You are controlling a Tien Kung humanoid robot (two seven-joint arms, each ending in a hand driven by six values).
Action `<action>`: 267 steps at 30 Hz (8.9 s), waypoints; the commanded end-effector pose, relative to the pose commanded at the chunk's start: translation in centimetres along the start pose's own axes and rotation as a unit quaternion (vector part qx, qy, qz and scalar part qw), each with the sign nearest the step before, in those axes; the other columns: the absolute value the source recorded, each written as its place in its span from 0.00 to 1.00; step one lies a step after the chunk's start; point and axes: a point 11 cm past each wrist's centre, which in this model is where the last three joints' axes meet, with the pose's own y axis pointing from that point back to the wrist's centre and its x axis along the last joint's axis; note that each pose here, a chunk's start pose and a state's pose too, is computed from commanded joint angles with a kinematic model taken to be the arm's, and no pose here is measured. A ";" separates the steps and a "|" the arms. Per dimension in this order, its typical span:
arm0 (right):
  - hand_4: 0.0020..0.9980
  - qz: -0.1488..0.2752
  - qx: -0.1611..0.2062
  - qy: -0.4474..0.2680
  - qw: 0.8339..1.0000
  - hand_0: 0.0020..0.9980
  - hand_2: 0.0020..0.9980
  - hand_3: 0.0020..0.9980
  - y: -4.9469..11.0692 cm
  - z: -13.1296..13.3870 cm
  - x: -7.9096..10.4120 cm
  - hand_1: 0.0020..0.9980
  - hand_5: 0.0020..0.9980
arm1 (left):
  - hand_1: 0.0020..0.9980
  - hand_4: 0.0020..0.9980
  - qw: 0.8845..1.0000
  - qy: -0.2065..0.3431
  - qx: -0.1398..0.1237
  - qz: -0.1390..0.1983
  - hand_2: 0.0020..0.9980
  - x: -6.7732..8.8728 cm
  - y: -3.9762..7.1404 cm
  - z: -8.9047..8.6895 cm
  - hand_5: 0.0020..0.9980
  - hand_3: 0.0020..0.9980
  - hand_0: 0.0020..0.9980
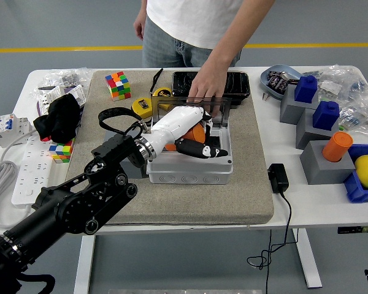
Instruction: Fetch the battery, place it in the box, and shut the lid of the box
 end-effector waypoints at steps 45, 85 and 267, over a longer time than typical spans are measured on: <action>1.00 -0.001 -0.003 0.001 1.000 0.91 0.87 0.87 0.0 0.1 0.0 0.90 1.00 | 0.00 1.00 0.998 -0.020 -0.019 0.063 0.00 0.4 0.2 -1.4 0.61 0.00 0.06; 1.00 -0.002 -0.001 -0.003 1.000 0.91 0.86 0.87 0.0 -0.2 0.0 0.89 1.00 | 0.72 1.00 0.999 -0.017 -0.037 0.028 0.68 -0.1 0.1 -1.1 0.65 0.68 0.72; 1.00 0.008 -0.012 -0.024 1.000 0.89 0.84 0.87 0.0 2.1 -0.3 0.87 1.00 | 1.00 1.00 0.869 0.426 0.090 0.234 0.94 10.0 13.4 -11.2 1.00 0.88 1.00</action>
